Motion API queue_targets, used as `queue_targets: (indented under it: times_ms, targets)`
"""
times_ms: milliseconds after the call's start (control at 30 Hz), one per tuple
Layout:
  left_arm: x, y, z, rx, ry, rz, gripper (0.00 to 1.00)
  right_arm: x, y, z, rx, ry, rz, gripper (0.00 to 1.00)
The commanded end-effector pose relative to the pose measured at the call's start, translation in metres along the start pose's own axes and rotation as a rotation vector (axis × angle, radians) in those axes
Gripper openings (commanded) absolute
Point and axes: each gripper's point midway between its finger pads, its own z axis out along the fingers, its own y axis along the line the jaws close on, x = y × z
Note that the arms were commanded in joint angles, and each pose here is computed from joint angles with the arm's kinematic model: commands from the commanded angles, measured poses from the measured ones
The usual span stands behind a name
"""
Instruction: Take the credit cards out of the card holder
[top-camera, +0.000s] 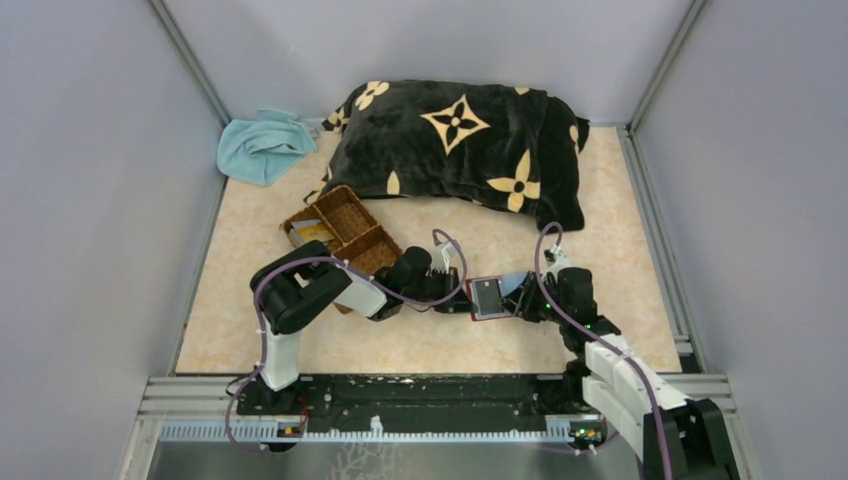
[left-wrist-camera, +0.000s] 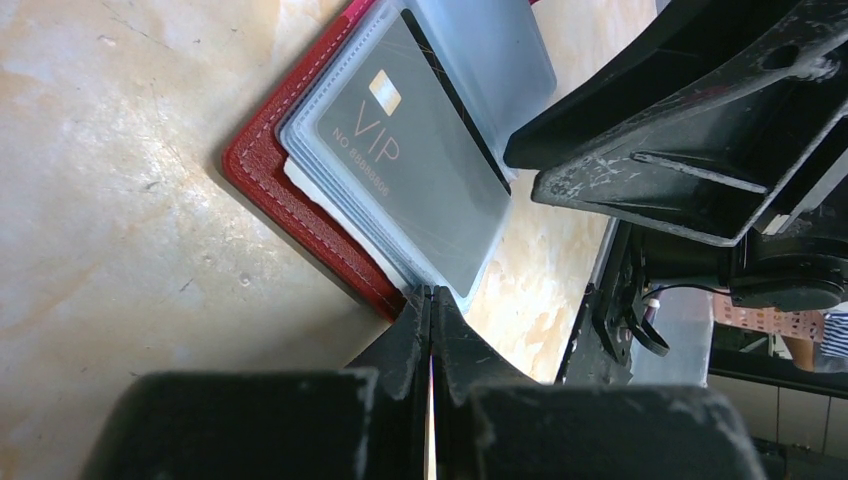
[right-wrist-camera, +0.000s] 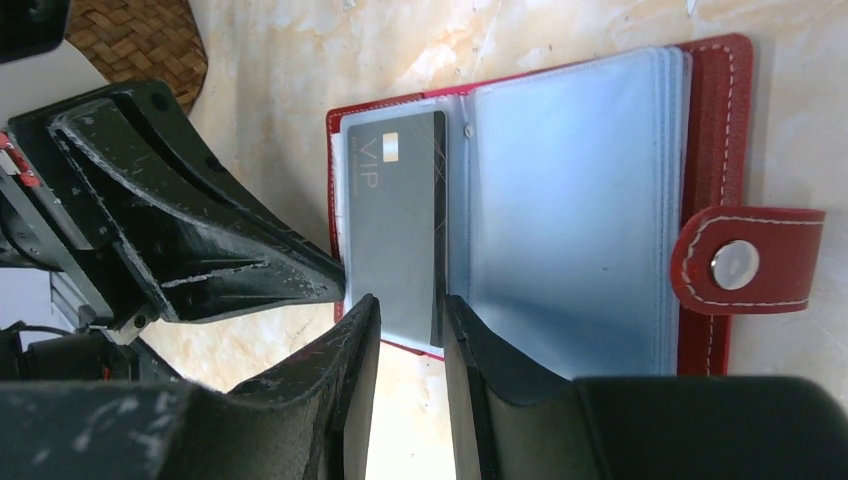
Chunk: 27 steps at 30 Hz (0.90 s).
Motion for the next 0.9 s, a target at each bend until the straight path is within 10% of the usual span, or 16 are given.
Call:
queue_targets:
  times_ms: [0,867]
  targets:
    - [0.028,0.033,-0.003,-0.090,0.071,-0.041,0.00,-0.025,0.008,-0.003,-0.010,-0.094,-0.065,0.31]
    - [0.034,0.032,-0.005,-0.065,0.083,-0.059,0.00,-0.050,0.017,0.013,-0.020,-0.105,-0.076,0.30]
